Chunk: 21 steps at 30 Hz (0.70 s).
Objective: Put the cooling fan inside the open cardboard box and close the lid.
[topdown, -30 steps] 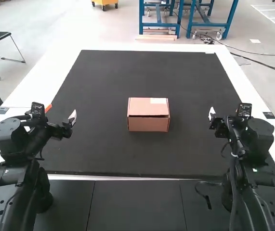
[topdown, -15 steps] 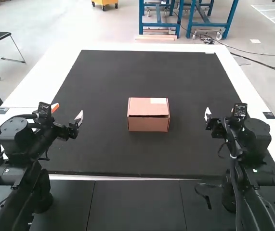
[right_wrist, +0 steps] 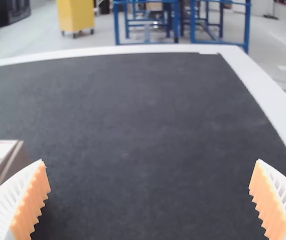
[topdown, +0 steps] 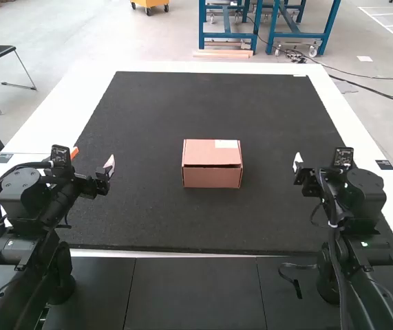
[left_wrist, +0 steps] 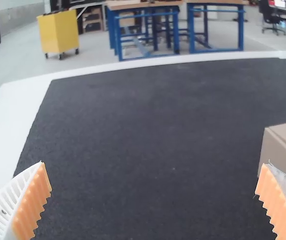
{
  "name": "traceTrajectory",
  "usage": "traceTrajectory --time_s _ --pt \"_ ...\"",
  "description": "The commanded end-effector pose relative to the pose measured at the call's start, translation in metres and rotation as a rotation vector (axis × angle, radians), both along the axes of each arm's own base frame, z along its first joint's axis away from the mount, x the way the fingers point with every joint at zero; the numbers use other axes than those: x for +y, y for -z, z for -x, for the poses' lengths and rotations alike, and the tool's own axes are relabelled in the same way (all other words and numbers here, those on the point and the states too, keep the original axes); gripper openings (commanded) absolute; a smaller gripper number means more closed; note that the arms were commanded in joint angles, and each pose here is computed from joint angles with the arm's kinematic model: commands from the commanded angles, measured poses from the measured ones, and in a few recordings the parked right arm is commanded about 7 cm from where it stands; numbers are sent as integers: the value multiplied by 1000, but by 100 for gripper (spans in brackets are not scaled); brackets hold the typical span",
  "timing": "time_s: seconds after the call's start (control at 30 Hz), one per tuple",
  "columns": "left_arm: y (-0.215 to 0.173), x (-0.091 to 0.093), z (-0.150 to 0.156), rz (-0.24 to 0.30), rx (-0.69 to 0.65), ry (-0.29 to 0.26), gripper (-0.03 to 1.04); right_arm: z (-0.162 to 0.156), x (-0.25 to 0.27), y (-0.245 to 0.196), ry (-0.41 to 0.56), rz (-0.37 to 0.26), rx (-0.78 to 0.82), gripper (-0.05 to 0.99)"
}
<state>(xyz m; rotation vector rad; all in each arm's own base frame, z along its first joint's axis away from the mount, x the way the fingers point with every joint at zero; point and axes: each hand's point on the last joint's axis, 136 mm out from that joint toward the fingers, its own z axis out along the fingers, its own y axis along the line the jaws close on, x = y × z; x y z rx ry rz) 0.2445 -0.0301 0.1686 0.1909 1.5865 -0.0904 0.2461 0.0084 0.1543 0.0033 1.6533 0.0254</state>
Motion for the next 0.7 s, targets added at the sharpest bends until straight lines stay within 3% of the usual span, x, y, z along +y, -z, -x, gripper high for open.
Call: traceTrajectory --time_s 0.0,0.67 --pt "-3 2 0 -17 -21 -12 97 0 0 -1 8 13 -8 91" --pt "-3 2 0 -17 -21 -13 97 0 -1 -1 12 13 -10 91"
